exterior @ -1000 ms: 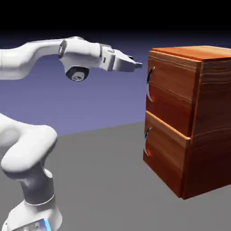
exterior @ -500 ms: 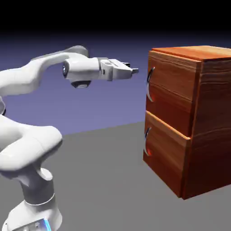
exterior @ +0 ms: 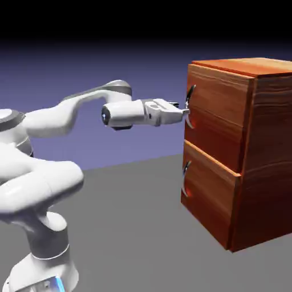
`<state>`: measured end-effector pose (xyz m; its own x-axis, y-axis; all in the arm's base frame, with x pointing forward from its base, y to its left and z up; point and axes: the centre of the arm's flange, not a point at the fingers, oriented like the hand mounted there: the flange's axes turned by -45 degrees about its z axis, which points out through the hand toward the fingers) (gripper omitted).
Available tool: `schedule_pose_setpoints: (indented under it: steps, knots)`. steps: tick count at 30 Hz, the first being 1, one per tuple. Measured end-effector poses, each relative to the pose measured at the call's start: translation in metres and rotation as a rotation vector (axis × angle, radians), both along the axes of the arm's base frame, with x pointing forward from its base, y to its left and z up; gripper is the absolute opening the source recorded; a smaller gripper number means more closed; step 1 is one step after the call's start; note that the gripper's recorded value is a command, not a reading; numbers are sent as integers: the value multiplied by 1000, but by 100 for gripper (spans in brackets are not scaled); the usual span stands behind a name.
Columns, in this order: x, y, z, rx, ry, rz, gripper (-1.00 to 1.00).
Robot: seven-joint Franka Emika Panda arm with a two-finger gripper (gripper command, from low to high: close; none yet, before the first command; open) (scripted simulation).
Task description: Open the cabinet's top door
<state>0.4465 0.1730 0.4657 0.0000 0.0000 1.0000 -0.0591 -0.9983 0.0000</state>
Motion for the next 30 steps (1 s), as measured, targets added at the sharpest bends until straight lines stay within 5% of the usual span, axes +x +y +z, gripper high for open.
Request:
schedule_pose_setpoints:
  steps: [30]
  knots:
    - [-149, -149, 0, 0, 0, 702, -100]
